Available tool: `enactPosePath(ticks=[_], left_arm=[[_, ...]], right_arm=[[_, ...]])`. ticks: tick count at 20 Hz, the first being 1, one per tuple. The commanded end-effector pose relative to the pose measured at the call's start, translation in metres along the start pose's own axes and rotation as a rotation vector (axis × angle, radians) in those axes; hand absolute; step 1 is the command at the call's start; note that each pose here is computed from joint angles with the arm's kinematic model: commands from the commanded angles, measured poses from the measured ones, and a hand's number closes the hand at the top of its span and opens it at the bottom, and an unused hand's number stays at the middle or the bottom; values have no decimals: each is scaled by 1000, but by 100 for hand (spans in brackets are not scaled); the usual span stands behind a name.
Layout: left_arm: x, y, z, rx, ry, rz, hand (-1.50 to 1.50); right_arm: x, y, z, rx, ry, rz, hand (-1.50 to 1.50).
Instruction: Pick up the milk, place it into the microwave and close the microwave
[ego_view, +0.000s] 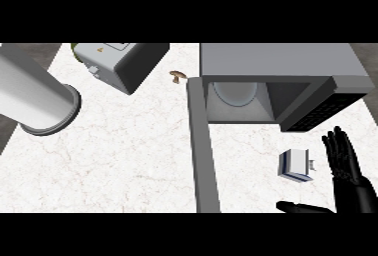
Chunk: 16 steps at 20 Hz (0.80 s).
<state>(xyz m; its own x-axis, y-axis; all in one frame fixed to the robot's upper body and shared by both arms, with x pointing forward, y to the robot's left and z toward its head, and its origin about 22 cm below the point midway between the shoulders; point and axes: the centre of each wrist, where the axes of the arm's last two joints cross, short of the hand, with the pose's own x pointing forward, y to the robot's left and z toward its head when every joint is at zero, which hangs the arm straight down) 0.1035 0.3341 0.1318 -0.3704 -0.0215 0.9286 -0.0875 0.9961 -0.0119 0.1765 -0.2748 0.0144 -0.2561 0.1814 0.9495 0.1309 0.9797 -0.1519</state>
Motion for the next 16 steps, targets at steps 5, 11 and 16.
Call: enactPosePath(ticks=[5,11,16], left_arm=[[7,5,10,-24,-17,7,-150],[9,5,16,-11,-9,8,-150],[6,16,21,-10,-21,-21,-150]], right_arm=[[-55,-36,18,-70,58,32,-150],[-85,-54,35,-62,74,44,-150],[-118,-57,35,-39,93,18,-150]])
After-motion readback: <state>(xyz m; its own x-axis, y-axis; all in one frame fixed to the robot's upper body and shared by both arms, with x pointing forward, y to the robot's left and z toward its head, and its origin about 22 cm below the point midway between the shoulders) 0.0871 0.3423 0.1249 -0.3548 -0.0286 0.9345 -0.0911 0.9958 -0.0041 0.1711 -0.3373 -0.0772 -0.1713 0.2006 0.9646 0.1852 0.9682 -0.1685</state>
